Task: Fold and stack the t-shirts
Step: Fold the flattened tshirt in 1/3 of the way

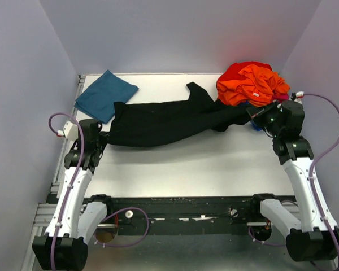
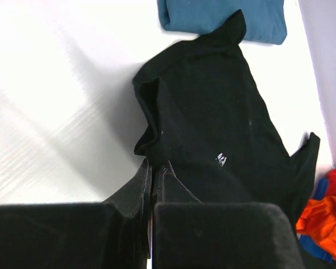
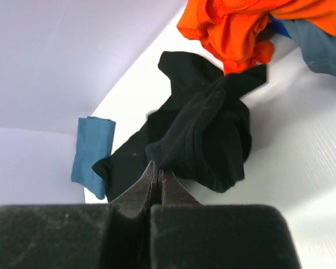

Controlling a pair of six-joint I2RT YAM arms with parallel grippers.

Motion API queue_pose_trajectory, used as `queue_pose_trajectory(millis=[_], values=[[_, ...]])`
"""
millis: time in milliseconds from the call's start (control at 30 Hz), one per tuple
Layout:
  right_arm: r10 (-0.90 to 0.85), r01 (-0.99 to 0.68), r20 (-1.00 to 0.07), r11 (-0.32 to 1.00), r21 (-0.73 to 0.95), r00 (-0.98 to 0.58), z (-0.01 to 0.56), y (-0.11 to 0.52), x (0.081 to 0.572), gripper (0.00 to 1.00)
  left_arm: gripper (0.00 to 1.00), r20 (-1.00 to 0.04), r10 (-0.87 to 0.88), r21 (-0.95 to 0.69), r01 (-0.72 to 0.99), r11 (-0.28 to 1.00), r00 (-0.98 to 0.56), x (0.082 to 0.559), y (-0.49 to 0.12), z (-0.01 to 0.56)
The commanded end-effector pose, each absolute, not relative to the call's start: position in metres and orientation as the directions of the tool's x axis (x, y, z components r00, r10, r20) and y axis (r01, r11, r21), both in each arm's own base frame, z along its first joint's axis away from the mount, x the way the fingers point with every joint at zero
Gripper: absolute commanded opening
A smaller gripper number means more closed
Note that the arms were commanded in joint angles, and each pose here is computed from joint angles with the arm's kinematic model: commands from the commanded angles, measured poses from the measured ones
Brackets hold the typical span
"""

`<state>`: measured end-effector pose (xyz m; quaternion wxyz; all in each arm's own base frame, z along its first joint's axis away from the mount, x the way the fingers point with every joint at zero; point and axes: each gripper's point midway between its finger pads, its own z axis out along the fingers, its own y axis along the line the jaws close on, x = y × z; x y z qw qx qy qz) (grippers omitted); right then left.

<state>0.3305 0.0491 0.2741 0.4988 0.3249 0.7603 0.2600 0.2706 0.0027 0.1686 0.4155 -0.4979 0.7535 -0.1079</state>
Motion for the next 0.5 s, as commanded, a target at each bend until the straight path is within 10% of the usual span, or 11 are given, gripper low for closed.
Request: queue_pose_trajectory(millis=[0, 467], values=[[0.720, 0.366, -0.576, 0.693, 0.621, -0.387, 0.220, 0.040, 0.289, 0.01, 0.00, -0.591, -0.784, -0.454, -0.726, 0.516, -0.188, 0.240, 0.022, 0.156], [0.762, 0.609, -0.485, 0.640, 0.468, -0.429, 0.095, 0.018, 0.207, 0.01, 0.00, -0.608, -0.771, -0.454, -0.713, 0.535, -0.190, 0.230, 0.024, 0.157]])
